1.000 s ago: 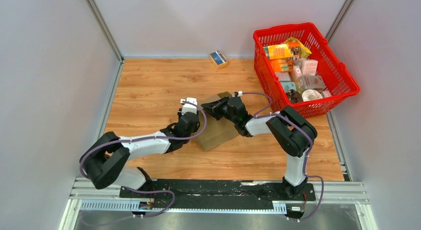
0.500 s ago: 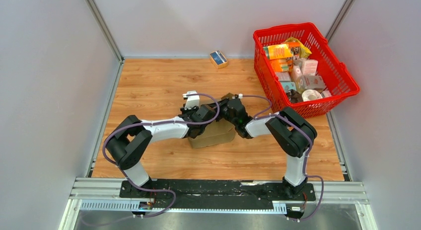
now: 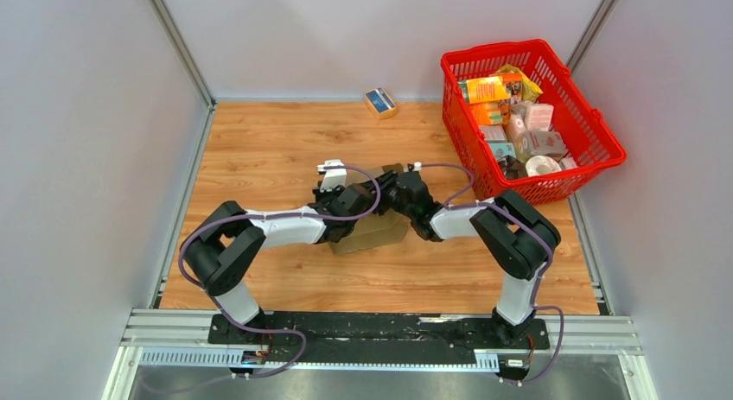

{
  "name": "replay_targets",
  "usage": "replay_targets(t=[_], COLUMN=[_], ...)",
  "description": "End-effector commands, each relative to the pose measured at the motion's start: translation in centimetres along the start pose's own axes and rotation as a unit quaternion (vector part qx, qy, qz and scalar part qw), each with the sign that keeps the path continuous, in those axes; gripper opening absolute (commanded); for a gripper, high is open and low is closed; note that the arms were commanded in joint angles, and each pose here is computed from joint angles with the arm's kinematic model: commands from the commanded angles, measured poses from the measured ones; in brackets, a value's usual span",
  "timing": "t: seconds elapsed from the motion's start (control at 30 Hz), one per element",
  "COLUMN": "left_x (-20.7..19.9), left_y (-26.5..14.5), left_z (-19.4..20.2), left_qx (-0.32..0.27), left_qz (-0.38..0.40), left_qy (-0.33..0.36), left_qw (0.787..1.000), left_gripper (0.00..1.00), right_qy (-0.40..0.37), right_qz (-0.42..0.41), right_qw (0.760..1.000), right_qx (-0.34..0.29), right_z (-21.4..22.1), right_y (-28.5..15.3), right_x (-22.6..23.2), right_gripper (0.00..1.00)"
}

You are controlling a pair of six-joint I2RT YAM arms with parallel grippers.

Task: Fold the paper box

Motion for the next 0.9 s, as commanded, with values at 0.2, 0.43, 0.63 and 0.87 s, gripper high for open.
replay_targets(t=[0.2, 0.43, 0.63, 0.87], left_x=[4.0, 4.6, 4.6, 4.6], left_y=[-1.1, -1.8, -2.2, -2.3], left_z=[1.2, 1.3, 0.9, 0.5], left_qx=[-0.005, 0.005, 0.002, 0.006], left_qz=[0.028, 0.047, 0.055, 0.053], left_qy=[0.047, 0.051, 0.033, 0.028], left_qw=[0.998, 0.998, 0.998, 0.998], left_gripper=[0.00, 0.00, 0.00, 0.00], right_qy=[-0.411, -0.527, -0.497, -0.463], right_qz=[0.178, 0.211, 0.220, 0.195], right_qw=[0.889, 0.816, 0.828, 0.849], right_qx=[0.095, 0.106, 0.139, 0.165], right_z=[-1.1, -4.0, -4.0, -3.9], right_y=[-9.7, -12.1, -7.8, -4.0], right_x=[-1.1, 5.1, 6.2, 5.0], right_gripper=[0.75, 0.76, 0.66, 0.58])
Point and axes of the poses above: each gripper's point midway between its finger pads, its own y axis out along the fingers, its own x axis along the line the jaws close on, z = x × y, the point moved 6 cm from there along -y, back along the fingers, and after that the axes turned 5 degrees about y, right-handed, at the moved point
